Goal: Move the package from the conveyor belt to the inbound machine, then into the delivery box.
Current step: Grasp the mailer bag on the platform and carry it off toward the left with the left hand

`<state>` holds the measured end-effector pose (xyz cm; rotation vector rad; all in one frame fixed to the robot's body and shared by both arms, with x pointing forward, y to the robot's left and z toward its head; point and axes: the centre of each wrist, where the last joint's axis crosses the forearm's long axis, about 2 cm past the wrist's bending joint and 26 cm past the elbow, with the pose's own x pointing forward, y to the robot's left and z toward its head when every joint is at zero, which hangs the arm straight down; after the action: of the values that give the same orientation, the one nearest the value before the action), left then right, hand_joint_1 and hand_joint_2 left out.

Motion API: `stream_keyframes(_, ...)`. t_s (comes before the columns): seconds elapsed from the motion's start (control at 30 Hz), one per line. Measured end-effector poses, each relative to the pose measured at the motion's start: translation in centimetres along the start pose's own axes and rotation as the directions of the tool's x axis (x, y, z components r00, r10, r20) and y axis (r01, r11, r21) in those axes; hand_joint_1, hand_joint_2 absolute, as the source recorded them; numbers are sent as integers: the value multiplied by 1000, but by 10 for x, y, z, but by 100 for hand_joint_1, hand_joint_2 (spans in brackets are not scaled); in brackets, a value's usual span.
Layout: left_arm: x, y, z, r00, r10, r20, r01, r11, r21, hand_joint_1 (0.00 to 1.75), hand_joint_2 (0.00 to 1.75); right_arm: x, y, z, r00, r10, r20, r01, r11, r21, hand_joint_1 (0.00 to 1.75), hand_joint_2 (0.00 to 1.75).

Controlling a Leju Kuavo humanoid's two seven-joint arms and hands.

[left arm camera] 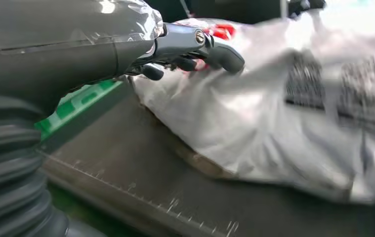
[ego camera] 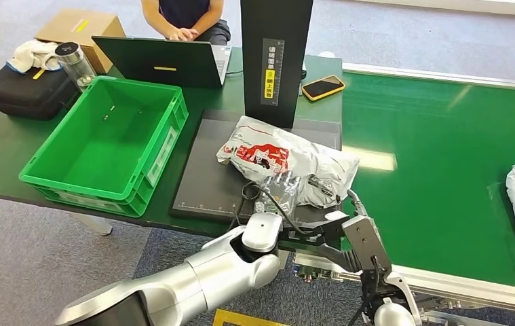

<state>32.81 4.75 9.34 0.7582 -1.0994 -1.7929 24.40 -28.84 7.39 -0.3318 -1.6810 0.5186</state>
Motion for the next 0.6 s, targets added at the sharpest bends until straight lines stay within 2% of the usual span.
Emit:
stream_keyframes(0.13,-5,-6,1,999,40,-19,-38,994,98,0,175,0,-3,2,999,36,-8,-36,999,-20,0,175)
stream_keyframes(0.6,-11,-13,1,998,36,-43,-32,996,81,0,175,1,-5,3,999,47,-2,-47,999,-21,0,175)
